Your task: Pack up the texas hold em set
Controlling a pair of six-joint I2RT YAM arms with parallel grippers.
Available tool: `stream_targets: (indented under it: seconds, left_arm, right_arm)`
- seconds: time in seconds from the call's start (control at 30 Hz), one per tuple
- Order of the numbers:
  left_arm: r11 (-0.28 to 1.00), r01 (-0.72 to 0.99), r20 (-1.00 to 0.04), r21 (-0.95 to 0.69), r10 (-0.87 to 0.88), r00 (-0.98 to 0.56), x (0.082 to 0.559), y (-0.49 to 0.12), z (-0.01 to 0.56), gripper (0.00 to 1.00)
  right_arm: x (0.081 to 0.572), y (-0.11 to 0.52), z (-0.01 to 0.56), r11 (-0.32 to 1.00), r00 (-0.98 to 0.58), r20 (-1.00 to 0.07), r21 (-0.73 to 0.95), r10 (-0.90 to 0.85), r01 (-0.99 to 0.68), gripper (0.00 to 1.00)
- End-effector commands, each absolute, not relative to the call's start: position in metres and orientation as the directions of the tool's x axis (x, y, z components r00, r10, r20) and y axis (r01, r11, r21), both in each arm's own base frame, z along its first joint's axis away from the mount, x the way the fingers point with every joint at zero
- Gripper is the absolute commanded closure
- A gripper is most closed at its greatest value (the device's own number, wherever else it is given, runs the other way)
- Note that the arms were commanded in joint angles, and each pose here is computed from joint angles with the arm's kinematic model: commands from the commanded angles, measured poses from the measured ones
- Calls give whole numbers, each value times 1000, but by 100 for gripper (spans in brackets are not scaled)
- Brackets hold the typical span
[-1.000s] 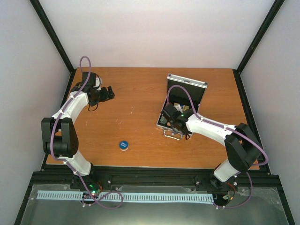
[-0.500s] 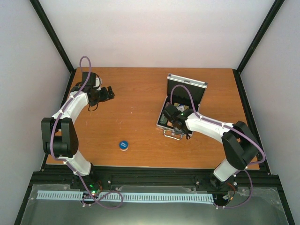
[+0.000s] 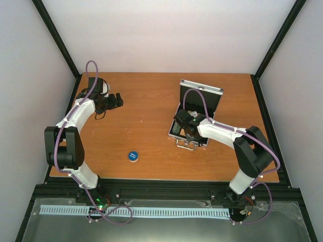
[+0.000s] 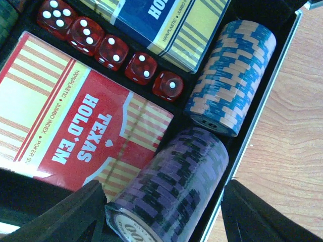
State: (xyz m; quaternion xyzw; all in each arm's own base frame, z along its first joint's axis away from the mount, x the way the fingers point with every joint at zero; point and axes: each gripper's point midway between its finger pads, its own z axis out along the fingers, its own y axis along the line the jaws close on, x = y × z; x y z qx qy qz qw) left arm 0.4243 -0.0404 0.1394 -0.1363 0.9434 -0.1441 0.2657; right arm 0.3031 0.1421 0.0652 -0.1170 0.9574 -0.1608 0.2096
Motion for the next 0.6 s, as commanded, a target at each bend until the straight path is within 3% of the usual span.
stream_targets:
  seconds: [0.0, 0.33, 0.57]
  left_arm:
    - [927, -167, -484, -335, -321, -814, 428, -36, 149, 0]
    - [930, -160, -477, -330, -310, -822, 429, -37, 145, 0]
    - [932, -153, -488, -328, -306, -818, 432, -37, 151, 0]
  right_arm:
    - [307, 126, 75, 919, -890, -391, -387, -234, -72, 38]
    - [288, 99, 79, 912, -910, -388, -409, -145, 29, 40]
    - [300, 129, 85, 951, -893, -410, -302, -188, -61, 37]
